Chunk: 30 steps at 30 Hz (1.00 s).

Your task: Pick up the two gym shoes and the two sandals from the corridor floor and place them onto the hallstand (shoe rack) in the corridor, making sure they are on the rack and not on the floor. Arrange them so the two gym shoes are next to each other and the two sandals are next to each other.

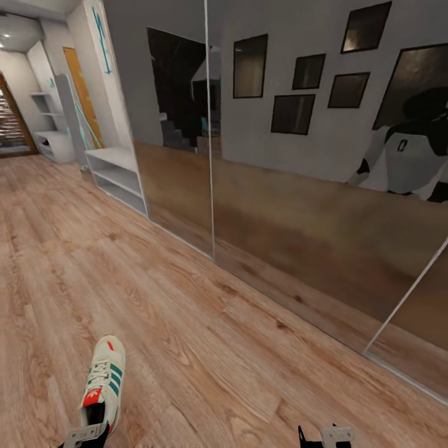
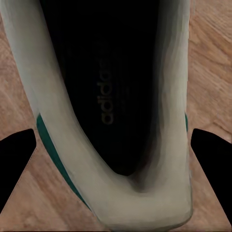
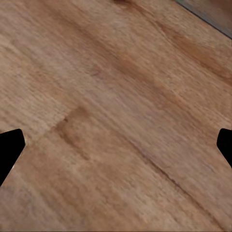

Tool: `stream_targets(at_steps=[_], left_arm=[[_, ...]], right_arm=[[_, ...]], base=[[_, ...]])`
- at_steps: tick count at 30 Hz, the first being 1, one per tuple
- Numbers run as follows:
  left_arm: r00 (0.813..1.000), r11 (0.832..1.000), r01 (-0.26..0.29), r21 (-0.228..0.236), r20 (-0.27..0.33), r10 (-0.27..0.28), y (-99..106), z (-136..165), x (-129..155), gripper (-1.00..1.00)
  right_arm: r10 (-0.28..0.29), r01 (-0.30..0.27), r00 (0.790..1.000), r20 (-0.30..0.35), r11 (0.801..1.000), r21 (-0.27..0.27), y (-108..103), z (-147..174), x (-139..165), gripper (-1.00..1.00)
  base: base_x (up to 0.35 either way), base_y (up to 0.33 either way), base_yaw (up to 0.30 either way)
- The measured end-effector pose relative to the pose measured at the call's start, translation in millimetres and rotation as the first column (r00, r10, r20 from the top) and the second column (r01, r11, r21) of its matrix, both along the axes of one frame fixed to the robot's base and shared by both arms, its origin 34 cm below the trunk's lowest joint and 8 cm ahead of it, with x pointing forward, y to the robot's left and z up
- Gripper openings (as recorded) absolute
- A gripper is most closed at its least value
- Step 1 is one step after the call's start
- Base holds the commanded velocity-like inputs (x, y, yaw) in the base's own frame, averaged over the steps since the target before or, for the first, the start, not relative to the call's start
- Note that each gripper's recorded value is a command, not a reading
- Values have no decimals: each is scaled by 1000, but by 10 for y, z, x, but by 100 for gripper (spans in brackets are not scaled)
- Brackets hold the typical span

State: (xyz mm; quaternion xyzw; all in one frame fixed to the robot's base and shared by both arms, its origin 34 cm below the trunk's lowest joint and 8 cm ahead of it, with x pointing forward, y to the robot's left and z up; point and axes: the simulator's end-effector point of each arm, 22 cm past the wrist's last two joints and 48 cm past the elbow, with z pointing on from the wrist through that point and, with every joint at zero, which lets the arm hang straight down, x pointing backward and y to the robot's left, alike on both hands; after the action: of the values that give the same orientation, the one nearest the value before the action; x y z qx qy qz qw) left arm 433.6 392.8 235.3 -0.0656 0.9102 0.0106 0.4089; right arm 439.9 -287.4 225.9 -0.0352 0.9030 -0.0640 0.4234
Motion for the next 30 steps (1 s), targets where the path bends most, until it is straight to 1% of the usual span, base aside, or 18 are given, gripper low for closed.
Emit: stream_targets(at_steps=[23,27,30], left_arm=[[1000,1000,2,-3,4,-2,-16,4,3,-100],[1000,1000,-2,-4,21,2,-9,67,45,-100],[1000,1000,-4,-4,21,4,-4,136,64,-100]], right_arm=[[-4,4,1000,-1,1000,1,17,-6,-10,100],[-4,4,1000,16,1000,1,17,59,38,100],[-5,5,1000,17,1000,1,12,128,59,100]], base=[[0,0,279],[0,0,279],[0,0,279]])
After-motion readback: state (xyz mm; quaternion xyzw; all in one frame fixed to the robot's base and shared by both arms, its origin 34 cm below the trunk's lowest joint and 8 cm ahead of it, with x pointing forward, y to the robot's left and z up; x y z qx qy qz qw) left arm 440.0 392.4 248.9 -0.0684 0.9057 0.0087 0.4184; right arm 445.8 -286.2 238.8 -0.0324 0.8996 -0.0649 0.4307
